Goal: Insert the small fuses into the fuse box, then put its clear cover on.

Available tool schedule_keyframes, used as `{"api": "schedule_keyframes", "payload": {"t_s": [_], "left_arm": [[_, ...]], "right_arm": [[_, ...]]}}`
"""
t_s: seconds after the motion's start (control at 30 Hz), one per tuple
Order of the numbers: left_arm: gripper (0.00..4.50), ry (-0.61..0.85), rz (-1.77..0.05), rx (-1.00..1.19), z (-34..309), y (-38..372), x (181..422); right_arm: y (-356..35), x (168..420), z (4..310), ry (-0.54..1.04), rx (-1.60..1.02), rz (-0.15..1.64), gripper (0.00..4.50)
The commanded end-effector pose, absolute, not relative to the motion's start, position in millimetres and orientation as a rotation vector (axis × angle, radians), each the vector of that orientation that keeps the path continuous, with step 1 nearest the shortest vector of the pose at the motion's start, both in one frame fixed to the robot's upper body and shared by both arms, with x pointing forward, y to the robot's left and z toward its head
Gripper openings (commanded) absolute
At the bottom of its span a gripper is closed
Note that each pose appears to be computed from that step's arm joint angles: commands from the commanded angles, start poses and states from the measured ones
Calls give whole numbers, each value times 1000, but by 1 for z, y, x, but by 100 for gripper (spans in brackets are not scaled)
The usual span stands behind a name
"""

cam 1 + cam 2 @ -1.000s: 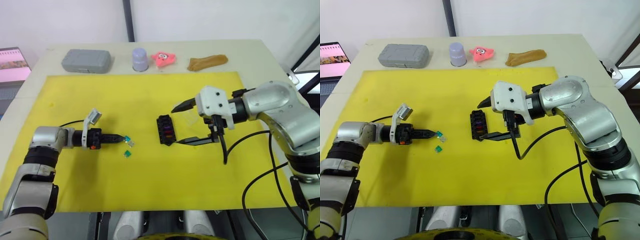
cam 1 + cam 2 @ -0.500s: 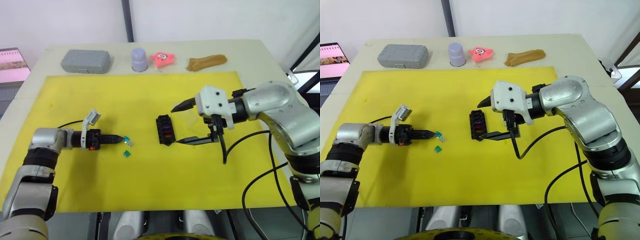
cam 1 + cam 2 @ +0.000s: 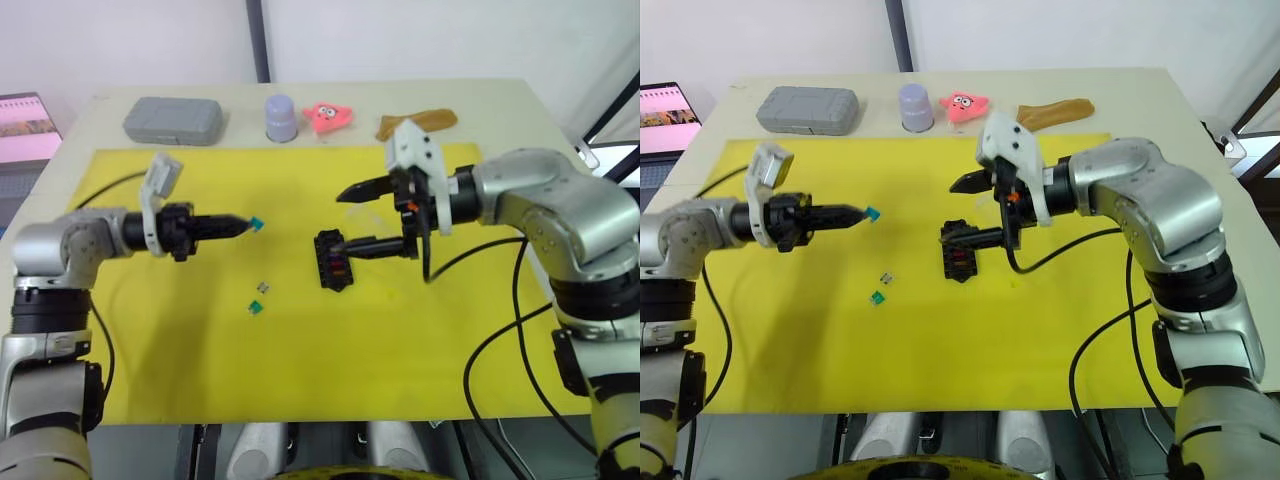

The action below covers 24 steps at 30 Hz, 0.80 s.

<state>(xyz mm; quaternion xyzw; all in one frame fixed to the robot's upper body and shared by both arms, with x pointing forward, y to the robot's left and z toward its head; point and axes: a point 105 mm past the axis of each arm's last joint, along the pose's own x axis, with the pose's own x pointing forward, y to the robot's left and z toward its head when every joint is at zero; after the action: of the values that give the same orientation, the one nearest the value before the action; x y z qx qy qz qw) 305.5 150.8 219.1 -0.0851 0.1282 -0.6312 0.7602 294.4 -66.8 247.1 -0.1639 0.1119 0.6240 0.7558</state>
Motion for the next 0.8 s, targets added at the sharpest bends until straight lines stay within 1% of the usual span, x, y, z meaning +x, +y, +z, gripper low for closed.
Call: {"api": "schedule_keyframes", "payload": {"t_s": [0.03, 0.17, 0.27, 0.3, 0.37, 0.47, 0.8], "left_arm": [[5, 190, -1455, -64, 240, 128, 293], [5, 136, -1522, 3, 251, 108, 285], [0, 123, -1552, 29, 252, 101, 281], [0, 124, -1556, 33, 252, 100, 281], [0, 124, -1558, 37, 251, 99, 282], [0, 123, -1557, 37, 250, 98, 284], [0, 121, -1557, 42, 250, 96, 285]], "right_arm": [[-65, 288, 263, 247, -268, 1384, 450], [-65, 286, 264, 283, -221, 1386, 450], [-65, 287, 267, 287, -192, 1380, 370], [-65, 286, 268, 287, -183, 1381, 327], [-64, 283, 269, 290, -171, 1387, 222], [-61, 279, 267, 298, -160, 1406, 222], [-56, 275, 265, 306, -141, 1429, 222]]}}
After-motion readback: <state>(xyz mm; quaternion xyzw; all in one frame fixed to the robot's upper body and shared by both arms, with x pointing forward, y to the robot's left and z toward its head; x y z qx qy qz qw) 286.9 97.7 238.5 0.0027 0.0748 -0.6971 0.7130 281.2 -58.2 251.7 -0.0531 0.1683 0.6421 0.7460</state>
